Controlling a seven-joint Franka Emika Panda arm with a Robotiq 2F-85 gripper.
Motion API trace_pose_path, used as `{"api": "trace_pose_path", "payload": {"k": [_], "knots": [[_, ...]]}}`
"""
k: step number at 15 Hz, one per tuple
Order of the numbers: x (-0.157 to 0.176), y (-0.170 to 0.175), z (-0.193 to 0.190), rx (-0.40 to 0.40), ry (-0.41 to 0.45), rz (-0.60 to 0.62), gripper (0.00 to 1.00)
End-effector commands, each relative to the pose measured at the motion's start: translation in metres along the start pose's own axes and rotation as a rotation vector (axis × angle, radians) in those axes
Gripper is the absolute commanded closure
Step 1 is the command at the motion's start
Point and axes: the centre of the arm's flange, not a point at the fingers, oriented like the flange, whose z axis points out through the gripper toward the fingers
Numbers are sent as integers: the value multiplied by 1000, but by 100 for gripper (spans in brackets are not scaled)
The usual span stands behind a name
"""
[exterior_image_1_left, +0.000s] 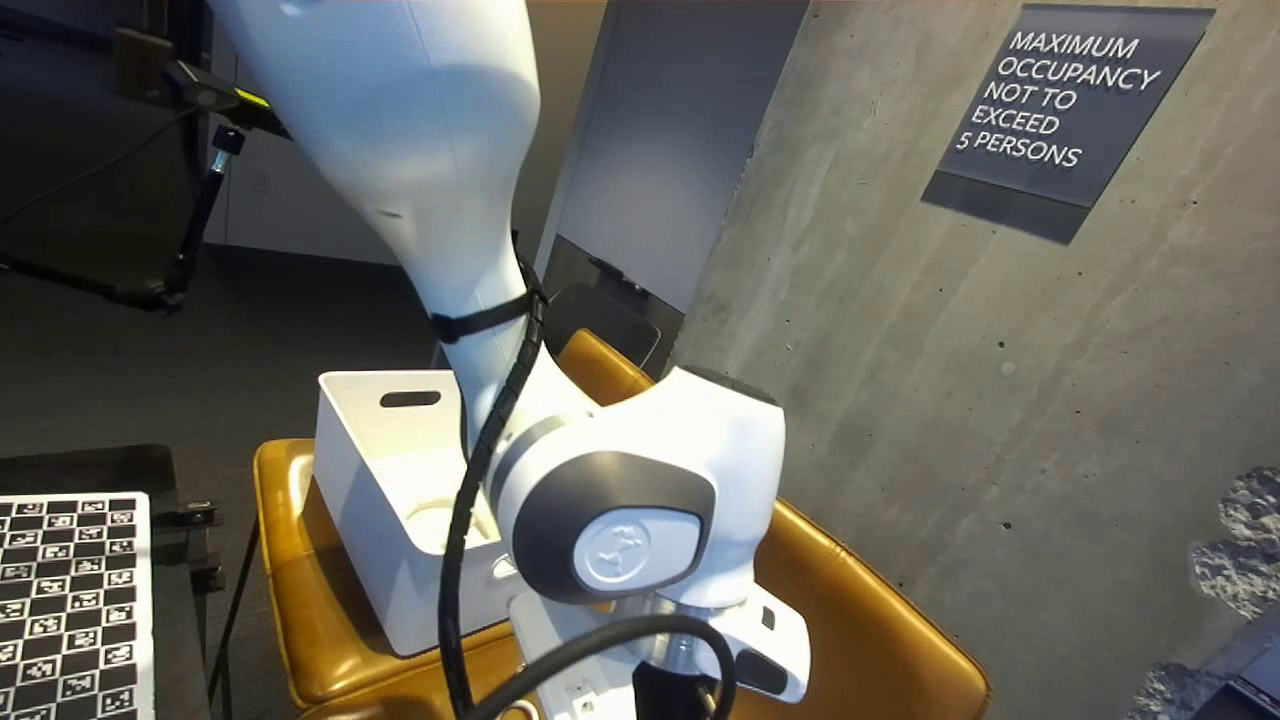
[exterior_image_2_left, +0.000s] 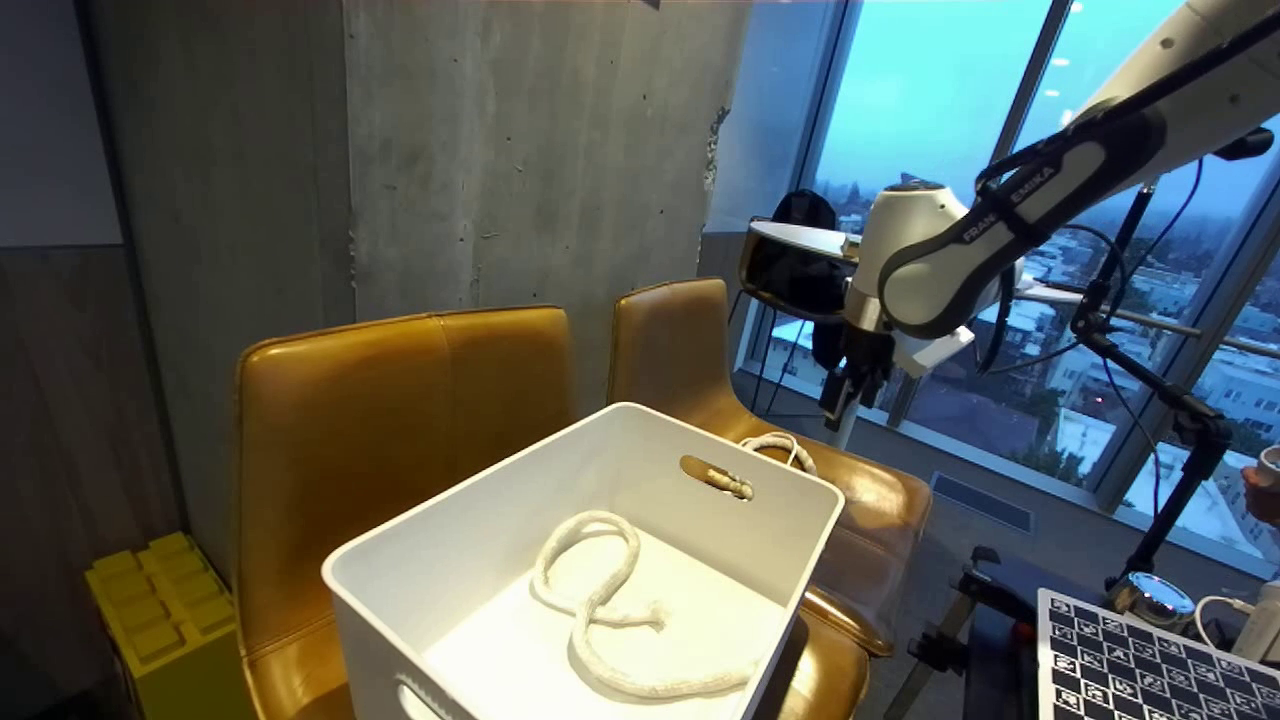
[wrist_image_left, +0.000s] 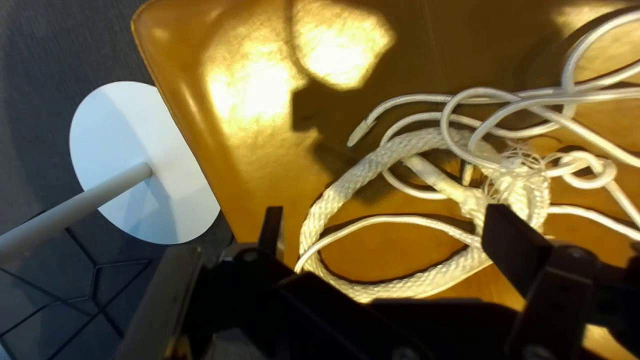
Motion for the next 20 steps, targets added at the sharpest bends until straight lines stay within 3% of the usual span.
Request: {"api": "trace_pose_path", "payload": {"k": [1, 7, 11, 20], "knots": [[50, 1, 42, -4, -31, 1, 0], [78, -15, 91, -19, -80, -4, 0], [75, -20, 113, -31, -123, -10, 0], [80, 9, 140, -82, -125, 3, 0]]}}
